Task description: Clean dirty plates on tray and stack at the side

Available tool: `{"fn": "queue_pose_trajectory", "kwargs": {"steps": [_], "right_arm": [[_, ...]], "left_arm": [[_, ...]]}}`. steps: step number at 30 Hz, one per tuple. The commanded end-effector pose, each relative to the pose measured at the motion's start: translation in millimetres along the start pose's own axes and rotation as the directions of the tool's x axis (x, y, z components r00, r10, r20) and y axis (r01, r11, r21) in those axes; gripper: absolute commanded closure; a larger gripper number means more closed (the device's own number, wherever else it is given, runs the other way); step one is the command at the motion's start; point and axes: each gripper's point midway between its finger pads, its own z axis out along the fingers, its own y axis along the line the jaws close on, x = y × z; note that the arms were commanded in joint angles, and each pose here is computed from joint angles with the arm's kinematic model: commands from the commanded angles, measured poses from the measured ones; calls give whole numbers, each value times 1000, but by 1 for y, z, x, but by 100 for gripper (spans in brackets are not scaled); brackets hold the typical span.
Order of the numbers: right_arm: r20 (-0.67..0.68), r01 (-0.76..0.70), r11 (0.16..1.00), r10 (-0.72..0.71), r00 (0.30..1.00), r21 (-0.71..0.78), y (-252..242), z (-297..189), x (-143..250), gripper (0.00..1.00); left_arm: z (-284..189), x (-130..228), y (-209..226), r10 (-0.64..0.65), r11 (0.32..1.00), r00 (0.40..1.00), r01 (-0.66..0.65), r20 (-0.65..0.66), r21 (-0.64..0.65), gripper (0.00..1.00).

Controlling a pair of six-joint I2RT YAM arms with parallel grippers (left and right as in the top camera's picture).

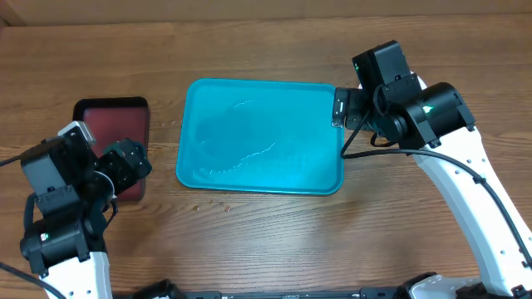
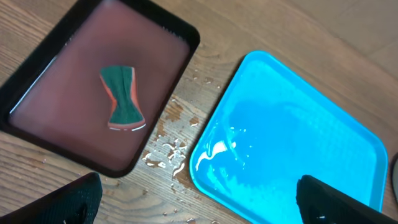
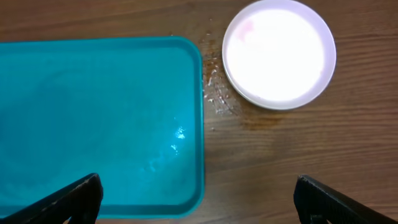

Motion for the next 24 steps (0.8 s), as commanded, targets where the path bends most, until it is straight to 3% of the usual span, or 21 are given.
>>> {"fn": "queue_pose_trajectory", "kwargs": {"steps": [1,14,24], "right_arm": [[-16,7,1000,-7,1000,28,-11,-11,9,0],[-68,22,998,-18,997,52,-18,-11,22,0],[-98,15,1000,-17,995,-20,-5,-12,27,0]], "left_arm": [[11,4,6,0,1000,999,-1,-37,-22,0],[47,18,17,-34,998,984,23,-175,-64,0],[78,35,29,-69,994,953,39,-295,-105,0]]}}
